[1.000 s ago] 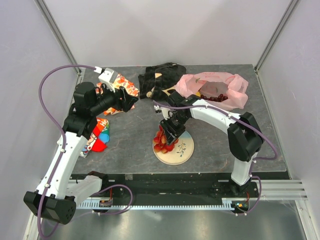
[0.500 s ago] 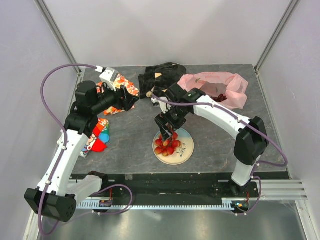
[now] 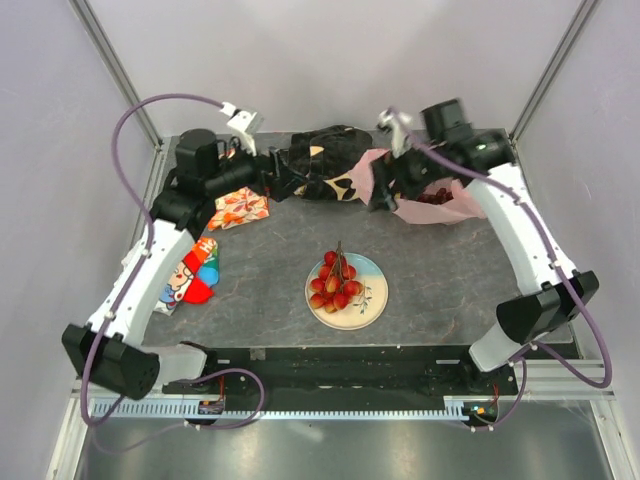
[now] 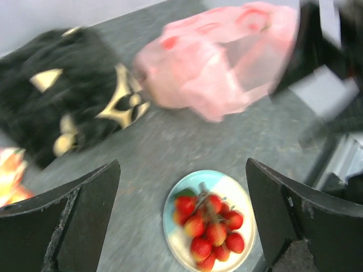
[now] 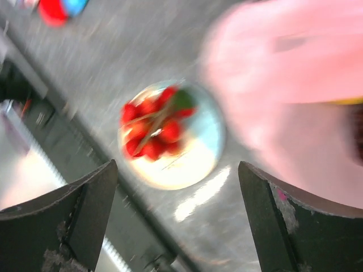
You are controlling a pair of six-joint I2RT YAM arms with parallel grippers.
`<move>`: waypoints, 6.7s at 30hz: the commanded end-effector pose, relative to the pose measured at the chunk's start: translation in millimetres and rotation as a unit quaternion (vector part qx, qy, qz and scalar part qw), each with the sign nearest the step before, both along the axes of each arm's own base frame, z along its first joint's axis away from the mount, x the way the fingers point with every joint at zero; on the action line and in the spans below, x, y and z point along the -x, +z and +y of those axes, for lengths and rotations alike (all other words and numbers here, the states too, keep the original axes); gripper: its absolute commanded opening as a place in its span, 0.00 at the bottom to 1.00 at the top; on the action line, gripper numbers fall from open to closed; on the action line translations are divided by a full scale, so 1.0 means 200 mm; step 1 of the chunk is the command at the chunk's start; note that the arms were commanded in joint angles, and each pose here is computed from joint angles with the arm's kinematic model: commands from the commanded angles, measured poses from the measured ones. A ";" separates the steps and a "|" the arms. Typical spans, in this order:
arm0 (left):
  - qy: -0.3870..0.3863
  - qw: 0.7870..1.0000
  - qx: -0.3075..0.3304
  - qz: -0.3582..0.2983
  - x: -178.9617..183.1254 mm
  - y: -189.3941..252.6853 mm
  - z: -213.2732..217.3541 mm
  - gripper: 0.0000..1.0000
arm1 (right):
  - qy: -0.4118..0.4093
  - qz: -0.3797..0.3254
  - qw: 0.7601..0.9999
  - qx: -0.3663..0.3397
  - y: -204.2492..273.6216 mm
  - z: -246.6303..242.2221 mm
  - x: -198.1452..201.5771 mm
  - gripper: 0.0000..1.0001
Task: Take the fake fruits out of the plastic bag
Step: Adjust the plastic bag at the center of the board, then take out the fake fruit from the plastic bag, then place the fake fruit on the plate.
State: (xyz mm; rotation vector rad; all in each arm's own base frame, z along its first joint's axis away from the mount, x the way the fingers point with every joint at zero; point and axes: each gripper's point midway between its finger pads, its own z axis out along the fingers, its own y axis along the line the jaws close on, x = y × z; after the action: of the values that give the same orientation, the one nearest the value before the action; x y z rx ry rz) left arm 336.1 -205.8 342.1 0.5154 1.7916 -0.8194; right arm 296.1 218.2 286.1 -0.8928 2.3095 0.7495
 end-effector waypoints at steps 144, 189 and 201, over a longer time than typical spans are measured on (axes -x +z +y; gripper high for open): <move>-0.005 0.976 -0.119 -0.182 0.16 0.44 0.06 0.82 | 0.436 -0.210 0.865 0.134 -0.34 0.06 0.69 0.00; 0.031 0.987 -0.099 -0.119 0.05 0.31 0.22 0.81 | 0.554 -0.214 0.793 0.136 -0.90 0.34 0.75 0.07; 0.014 0.990 -0.087 -0.112 0.05 0.30 0.19 0.81 | 0.483 -0.217 0.839 0.123 -0.71 0.40 0.71 0.59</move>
State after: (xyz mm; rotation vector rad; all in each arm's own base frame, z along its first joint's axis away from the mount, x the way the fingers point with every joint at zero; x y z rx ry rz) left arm 326.5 -160.8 390.8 0.6708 1.6969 -0.5082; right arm 148.4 277.6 97.3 -2.3040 1.4738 0.4806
